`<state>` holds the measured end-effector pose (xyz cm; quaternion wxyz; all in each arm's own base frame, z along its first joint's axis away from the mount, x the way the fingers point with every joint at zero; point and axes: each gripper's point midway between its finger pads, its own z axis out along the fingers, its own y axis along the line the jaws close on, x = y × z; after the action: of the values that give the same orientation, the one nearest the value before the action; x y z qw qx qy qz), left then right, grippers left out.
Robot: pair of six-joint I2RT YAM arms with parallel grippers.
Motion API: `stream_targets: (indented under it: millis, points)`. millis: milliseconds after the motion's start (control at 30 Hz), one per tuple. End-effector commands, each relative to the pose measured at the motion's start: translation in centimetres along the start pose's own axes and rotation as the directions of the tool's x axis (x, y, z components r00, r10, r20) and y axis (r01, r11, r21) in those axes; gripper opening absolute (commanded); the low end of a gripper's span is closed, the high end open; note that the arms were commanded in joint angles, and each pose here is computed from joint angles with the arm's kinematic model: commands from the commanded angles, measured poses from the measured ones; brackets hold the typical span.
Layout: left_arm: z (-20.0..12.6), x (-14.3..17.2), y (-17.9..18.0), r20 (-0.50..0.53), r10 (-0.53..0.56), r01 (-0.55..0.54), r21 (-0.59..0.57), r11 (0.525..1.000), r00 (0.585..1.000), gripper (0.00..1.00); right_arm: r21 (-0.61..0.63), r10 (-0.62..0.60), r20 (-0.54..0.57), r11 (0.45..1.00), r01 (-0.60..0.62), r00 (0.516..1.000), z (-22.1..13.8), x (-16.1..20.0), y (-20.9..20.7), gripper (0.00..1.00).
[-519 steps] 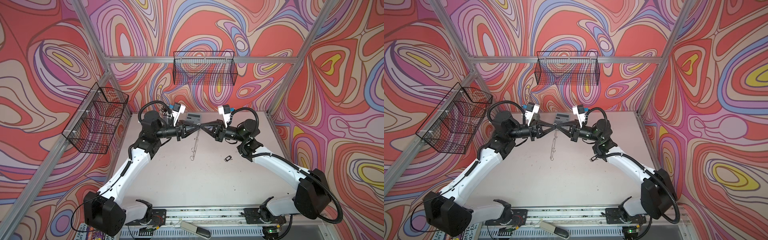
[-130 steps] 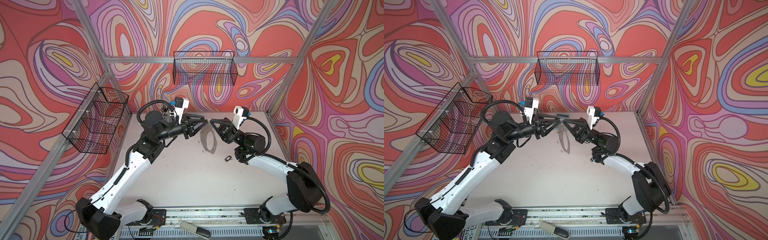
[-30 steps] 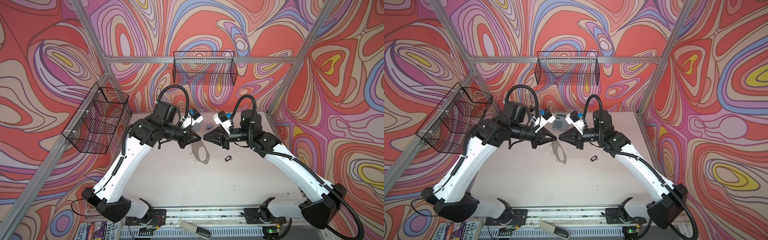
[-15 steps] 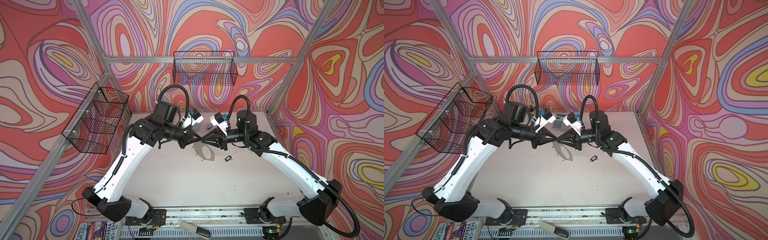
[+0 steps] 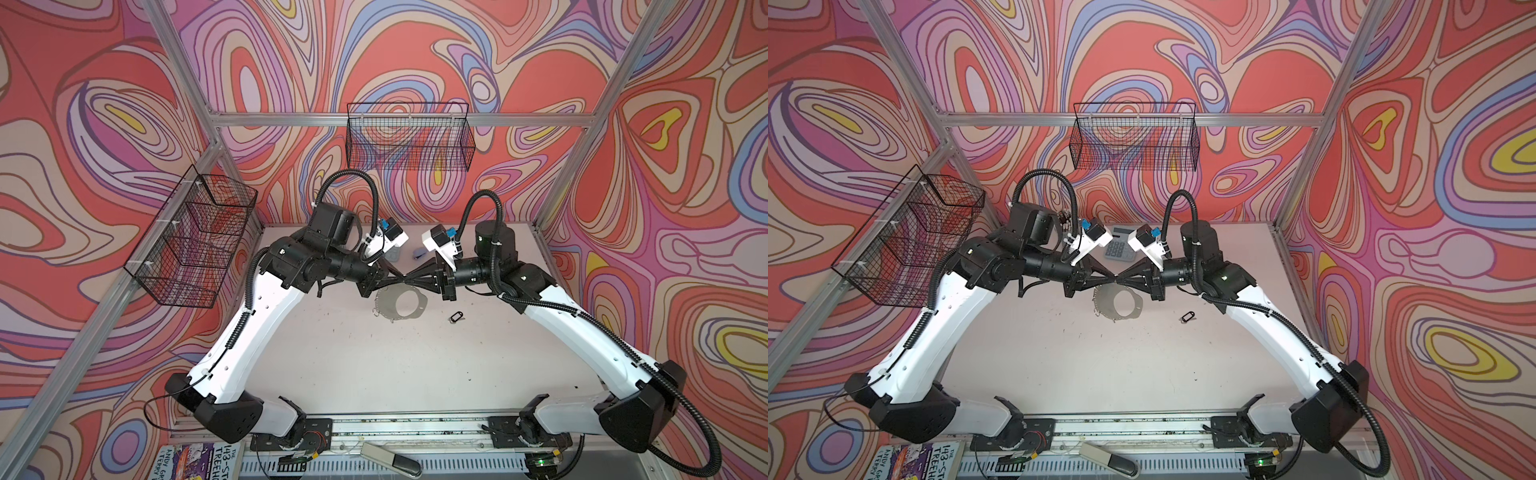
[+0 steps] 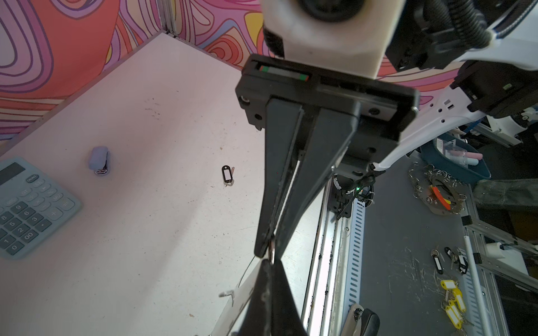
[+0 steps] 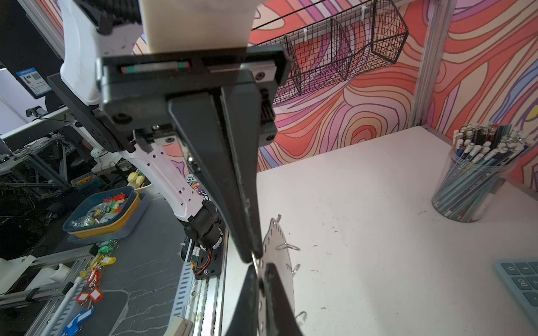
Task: Attach keys to a key ring
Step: Pass the keyring.
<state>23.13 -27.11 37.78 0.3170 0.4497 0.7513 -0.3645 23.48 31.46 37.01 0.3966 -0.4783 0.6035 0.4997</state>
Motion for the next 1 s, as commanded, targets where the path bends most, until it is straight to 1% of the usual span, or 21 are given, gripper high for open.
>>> stream_targets:
  millis: [0, 100, 133, 167, 267, 367, 633, 700, 733, 933, 967]
  points:
    - [0.2, -0.4, -0.3, 0.01, 0.029, -0.029, 0.025, 0.999, 1.0, 0.0, -0.039, -0.065, 0.034, 0.997, 0.066, 0.997, -0.3, -0.8, 1.4, 0.0]
    - [0.2, -0.3, -0.4, 0.012, 0.035, -0.035, 0.033, 0.999, 0.999, 0.0, -0.041, -0.064, 0.042, 0.997, 0.066, 0.997, -0.3, -0.8, 1.5, 0.0]
    - [0.2, -0.3, -0.5, 0.012, 0.036, -0.036, 0.035, 0.999, 0.999, 0.0, -0.041, -0.064, 0.045, 0.997, 0.066, 0.997, -0.3, -0.8, 1.5, 0.08]
    - [0.1, -0.3, -0.5, 0.016, 0.038, -0.038, 0.034, 0.999, 0.999, 0.0, -0.036, -0.067, 0.047, 0.997, 0.069, 0.997, -0.4, -0.9, 1.5, 0.12]
    - [0.2, -0.1, -0.4, 0.01, 0.036, -0.036, 0.031, 0.999, 0.999, 0.0, -0.038, -0.077, 0.05, 0.996, 0.079, 0.996, -0.5, -1.3, 1.7, 0.15]
    - [0.2, 0.0, -0.5, 0.01, 0.036, -0.036, 0.036, 0.999, 0.999, 0.0, -0.046, -0.086, 0.055, 0.995, 0.088, 0.995, -0.5, -1.8, 1.9, 0.15]
    - [0.0, -0.1, -0.8, 0.018, 0.042, -0.043, 0.039, 0.998, 0.999, 0.0, -0.063, -0.078, 0.045, 0.995, 0.081, 0.996, -0.3, -1.6, 1.7, 0.13]
    - [0.0, -0.1, -0.8, 0.019, 0.042, -0.043, 0.04, 0.998, 0.999, 0.0, -0.059, -0.079, 0.046, 0.995, 0.082, 0.996, -0.3, -1.6, 1.7, 0.03]
    - [0.1, 0.0, -0.8, 0.019, 0.042, -0.042, 0.042, 0.998, 0.999, 0.0, -0.061, -0.076, 0.046, 0.995, 0.079, 0.996, -0.3, -1.6, 1.7, 0.0]
    - [-0.1, -0.7, -0.8, 0.05, 0.046, -0.048, 0.035, 0.998, 0.998, 0.0, -0.058, -0.067, 0.057, 0.996, 0.071, 0.996, -0.2, -1.5, 1.6, 0.0]
    - [-0.2, -1.0, -0.7, 0.066, 0.047, -0.048, 0.023, 0.999, 0.997, 0.12, -0.042, -0.067, 0.072, 0.997, 0.07, 0.995, -0.2, -1.7, 1.4, 0.0]
